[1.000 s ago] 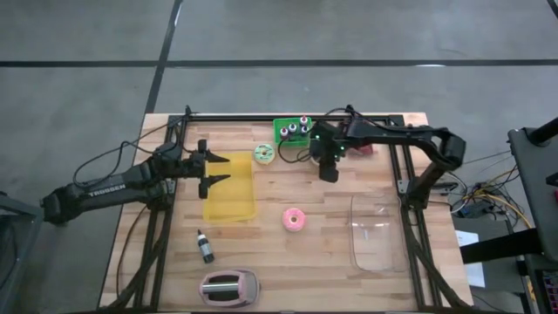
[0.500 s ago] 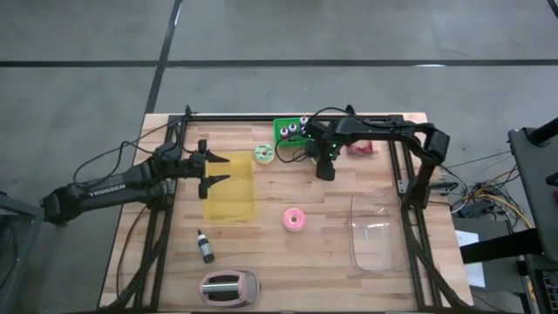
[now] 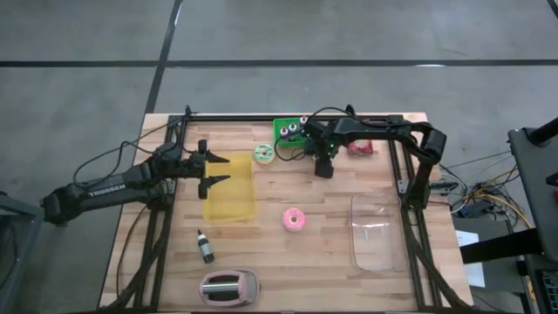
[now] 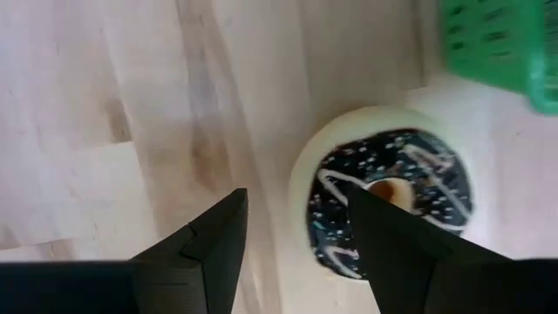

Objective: Pick & Place Food Item
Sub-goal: Put the black donut into the transparent bin

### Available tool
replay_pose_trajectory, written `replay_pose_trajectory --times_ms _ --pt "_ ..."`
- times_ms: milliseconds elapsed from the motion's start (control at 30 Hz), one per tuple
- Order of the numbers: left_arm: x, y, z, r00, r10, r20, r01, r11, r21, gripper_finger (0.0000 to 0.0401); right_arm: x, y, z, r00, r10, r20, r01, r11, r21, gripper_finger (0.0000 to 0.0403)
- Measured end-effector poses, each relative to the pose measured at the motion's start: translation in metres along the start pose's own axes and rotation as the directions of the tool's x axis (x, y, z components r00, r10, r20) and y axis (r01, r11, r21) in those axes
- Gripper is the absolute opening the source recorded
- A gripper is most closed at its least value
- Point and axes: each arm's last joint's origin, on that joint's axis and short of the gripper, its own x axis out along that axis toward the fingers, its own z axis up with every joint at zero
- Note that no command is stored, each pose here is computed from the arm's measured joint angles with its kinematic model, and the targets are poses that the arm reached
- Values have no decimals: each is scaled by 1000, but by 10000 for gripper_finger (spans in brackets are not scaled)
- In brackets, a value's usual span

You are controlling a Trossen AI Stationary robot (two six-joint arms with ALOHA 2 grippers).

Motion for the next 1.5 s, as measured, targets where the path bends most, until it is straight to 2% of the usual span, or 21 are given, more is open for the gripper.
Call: replay_pose_trajectory --times_ms 267,667,867,1067,1300,1500 --pt "0 0 0 1000 0 0 0 1000 0 257 -2 -6 -1 1000 -11 10 11 1000 5 196" --pt "0 0 0 1000 0 0 0 1000 0 257 16 -15 -4 1000 8 -29 -7 999 34 188" --pt "0 0 -1 1000 0 -3 0 1000 -1 257 17 -15 -4 1000 3 -24 -1 998 64 136" --pt "1 -1 -5 1000 0 -13 0 1000 -4 257 18 -6 -3 999 10 -34 -9 999 40 23" --pt "1 -1 -4 1000 2 -4 -2 1000 -1 257 12 18 3 1000 23 -12 -23 1000 -13 10" --pt "1 0 -3 1000 5 12 -5 1000 4 257 -12 44 11 994 27 102 -21 998 -55 9"
